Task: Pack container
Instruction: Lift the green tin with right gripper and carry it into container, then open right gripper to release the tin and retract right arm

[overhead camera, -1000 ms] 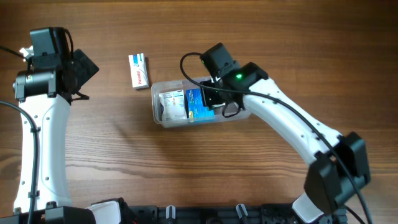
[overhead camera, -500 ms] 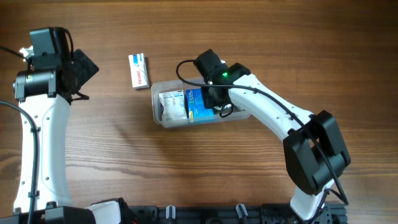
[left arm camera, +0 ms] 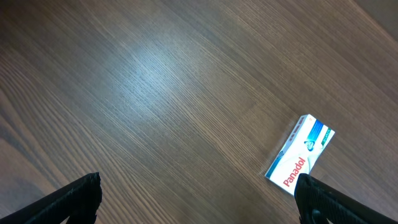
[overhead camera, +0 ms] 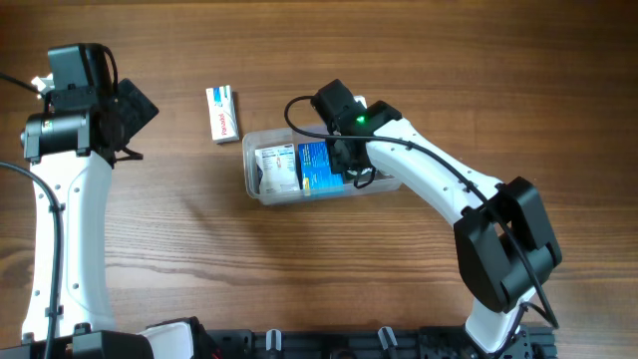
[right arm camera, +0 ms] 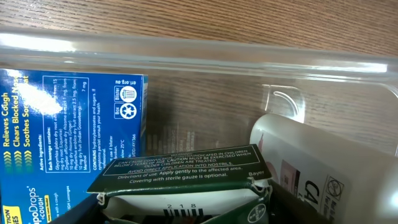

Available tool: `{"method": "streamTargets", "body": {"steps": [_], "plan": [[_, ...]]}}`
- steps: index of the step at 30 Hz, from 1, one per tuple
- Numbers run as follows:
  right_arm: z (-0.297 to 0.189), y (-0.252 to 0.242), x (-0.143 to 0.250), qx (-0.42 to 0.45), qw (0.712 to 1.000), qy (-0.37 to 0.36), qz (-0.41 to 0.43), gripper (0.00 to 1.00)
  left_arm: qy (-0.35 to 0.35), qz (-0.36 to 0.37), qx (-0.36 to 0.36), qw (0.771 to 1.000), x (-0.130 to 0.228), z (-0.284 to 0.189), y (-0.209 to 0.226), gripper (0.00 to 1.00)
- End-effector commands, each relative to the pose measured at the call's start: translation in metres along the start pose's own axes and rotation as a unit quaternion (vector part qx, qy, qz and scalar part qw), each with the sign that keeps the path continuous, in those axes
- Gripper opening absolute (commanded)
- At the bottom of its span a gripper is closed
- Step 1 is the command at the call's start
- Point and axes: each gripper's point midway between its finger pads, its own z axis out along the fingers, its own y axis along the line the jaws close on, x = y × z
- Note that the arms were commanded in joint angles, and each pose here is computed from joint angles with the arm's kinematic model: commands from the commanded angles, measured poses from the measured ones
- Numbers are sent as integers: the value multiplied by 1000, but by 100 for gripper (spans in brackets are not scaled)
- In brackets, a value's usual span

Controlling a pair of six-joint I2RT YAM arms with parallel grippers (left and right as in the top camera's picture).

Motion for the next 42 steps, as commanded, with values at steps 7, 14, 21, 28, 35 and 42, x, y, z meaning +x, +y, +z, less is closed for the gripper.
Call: {"method": "streamTargets", "body": {"steps": [7, 14, 21, 28, 35, 42], "plan": [[1, -2, -2, 12, 1000, 0, 9, 68, -8, -2, -2, 1000, -5, -3, 2, 100], [1, -2, -2, 12, 1000, 0, 9, 73, -8, -2, -2, 1000, -5, -3, 2, 100], [-4, 11, -4, -25, 1000, 5, 10, 69, -8, -2, -2, 1000, -5, -3, 2, 100], [-43, 16, -37, -46, 998, -44, 2, 13, -8, -1, -2, 1000, -5, -3, 2, 100], [-92, -6, -61, -59, 993, -98, 33, 4, -8, -1, -2, 1000, -5, -3, 2, 100], [-91, -69, -98, -49, 982, -143, 116, 4, -8, -1, -2, 1000, -5, -3, 2, 100]]}}
